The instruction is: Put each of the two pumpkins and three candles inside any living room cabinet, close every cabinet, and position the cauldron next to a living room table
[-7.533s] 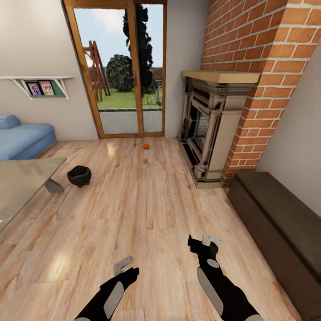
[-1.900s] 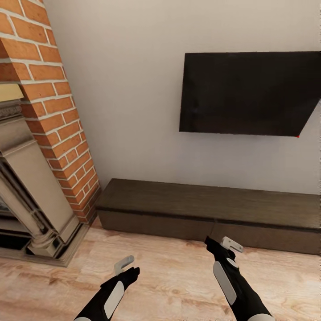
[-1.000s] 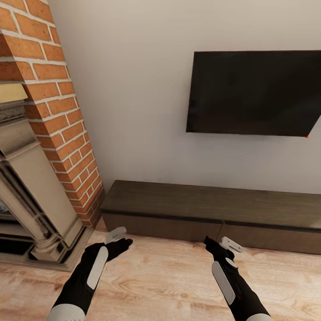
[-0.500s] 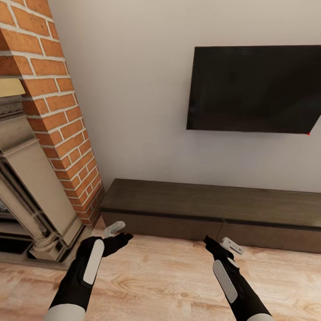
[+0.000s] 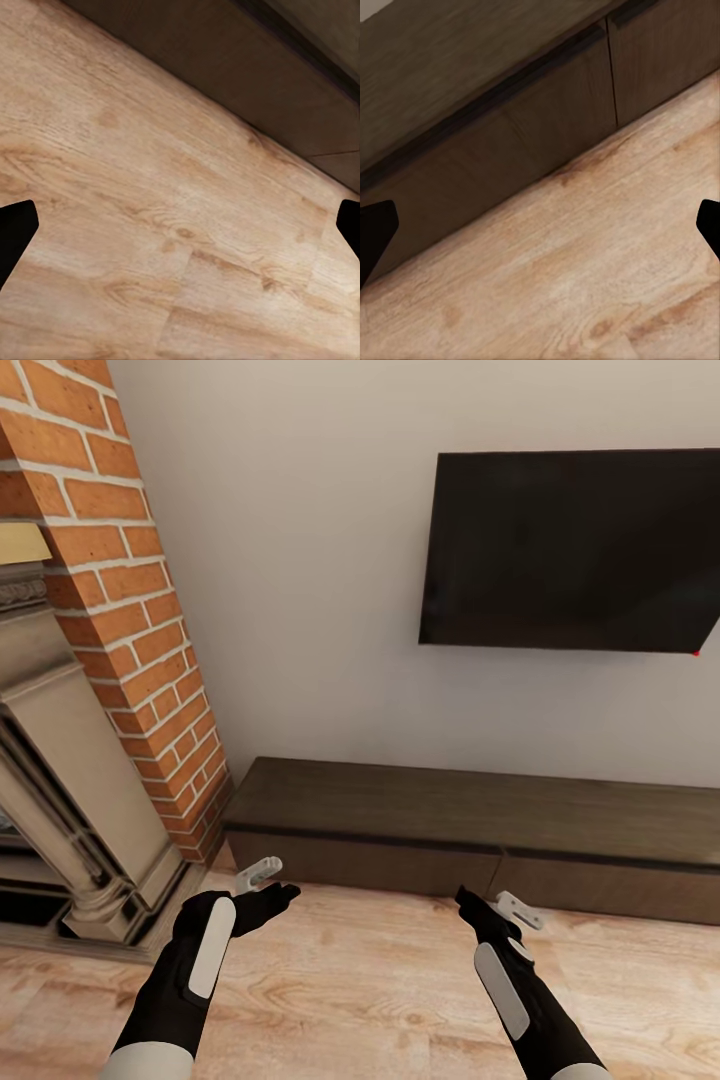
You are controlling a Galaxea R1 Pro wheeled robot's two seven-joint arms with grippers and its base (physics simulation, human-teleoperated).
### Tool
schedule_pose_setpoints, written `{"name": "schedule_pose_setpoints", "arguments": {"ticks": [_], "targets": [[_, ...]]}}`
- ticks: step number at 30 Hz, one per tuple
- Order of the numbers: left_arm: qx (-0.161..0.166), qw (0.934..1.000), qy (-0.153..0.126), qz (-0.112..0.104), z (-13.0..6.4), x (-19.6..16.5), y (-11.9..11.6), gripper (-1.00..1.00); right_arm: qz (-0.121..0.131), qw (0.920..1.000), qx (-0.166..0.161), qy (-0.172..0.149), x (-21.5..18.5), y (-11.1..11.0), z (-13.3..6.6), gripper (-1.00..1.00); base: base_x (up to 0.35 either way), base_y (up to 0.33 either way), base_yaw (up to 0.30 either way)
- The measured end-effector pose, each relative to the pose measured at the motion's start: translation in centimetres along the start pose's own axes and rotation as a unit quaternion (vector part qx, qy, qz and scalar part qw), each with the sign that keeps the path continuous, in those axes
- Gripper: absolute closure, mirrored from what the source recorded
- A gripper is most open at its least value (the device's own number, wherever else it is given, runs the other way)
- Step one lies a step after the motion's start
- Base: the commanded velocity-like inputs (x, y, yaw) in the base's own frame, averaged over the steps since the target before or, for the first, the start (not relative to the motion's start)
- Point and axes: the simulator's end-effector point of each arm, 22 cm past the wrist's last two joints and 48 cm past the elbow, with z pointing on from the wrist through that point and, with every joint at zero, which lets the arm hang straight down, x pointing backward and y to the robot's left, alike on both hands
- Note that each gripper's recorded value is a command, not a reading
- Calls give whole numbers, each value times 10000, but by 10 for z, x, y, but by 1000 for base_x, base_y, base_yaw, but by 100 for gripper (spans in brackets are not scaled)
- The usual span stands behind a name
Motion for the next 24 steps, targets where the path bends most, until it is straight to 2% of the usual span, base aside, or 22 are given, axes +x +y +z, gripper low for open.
{"name": "schedule_pose_setpoints", "arguments": {"ticks": [12, 16, 18, 21, 22, 24], "targets": [[0, 10000, 2, 0, 16, 9, 9, -100, -38, 10000, 22, 45, 21, -9, 13, -100, 0, 0, 0], [1, 10000, 5, 0, 22, 12, 12, -100, 76, 9999, 74, 54, 26, -15, 18, -100, 0, 0, 0], [7, 10000, 17, -1, 24, 14, 13, -100, 318, 9994, 142, 81, 27, -22, 21, -100, 0, 0, 0], [16, 9999, 112, 14, 28, 21, 16, -100, 807, 9963, 204, 228, 36, -30, 25, -100, 0, 0, 0], [29, 9998, 198, 26, 29, 25, 16, -100, 1123, 9930, 181, 331, 41, -30, 27, -100, 0, 0, 0], [42, 9994, 350, 51, 32, 33, 18, -100, 1484, 9881, -76, 408, 44, -20, 30, -100, 0, 0, 0]]}}
